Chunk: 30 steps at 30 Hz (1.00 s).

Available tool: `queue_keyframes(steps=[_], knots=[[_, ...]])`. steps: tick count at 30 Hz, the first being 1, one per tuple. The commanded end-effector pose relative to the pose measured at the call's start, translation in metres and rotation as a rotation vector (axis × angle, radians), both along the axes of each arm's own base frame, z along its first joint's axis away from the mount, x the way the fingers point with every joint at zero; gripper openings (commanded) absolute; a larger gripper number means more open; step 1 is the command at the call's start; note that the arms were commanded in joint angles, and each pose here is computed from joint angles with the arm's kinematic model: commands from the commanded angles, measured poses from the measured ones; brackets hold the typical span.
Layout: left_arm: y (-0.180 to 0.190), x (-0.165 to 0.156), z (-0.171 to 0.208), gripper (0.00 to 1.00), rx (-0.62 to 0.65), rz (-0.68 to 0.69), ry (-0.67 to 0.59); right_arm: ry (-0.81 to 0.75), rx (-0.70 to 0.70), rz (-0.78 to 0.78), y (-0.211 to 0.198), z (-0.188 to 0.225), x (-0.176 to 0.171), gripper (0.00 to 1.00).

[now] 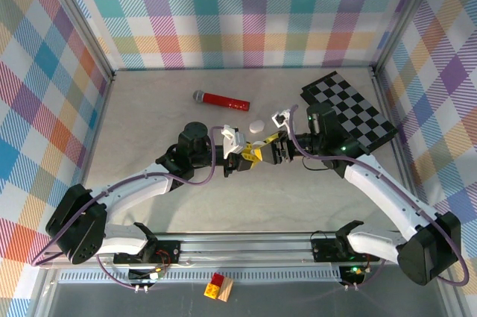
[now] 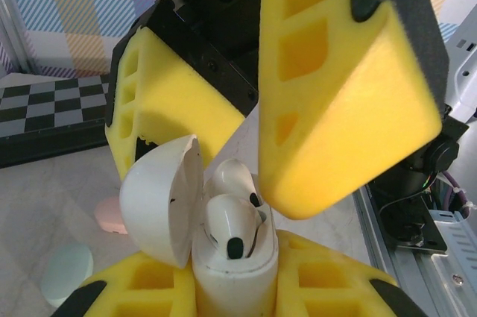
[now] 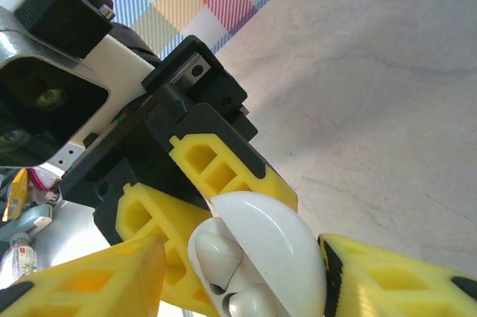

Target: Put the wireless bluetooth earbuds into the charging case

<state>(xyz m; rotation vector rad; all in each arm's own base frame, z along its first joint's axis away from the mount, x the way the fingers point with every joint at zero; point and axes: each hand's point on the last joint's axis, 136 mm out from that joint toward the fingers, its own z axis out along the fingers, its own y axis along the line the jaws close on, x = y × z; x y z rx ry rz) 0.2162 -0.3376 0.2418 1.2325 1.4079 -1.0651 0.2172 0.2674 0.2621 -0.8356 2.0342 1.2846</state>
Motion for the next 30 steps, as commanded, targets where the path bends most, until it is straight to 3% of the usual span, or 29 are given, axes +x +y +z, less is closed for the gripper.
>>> queue_keyframes(steps=[1,11,16,22,30], knots=[[-0.002,-0.005,0.011,0.15,-0.016,-0.012,-0.044,-0.059,0.055,0.052,0.0,0.024,-0.011,0.53],[-0.003,-0.002,0.009,0.15,-0.007,-0.01,-0.027,-0.083,0.038,0.043,-0.004,0.019,-0.013,0.51],[-0.005,-0.011,0.021,0.15,-0.037,-0.06,0.014,-0.143,0.001,0.006,-0.008,0.01,-0.006,0.6],[-0.01,-0.024,0.041,0.15,-0.083,-0.145,0.134,-0.187,0.005,0.047,-0.01,0.007,-0.014,0.48],[-0.01,-0.025,0.047,0.15,-0.088,-0.166,0.194,-0.206,0.022,0.064,-0.011,0.011,-0.02,0.35]])
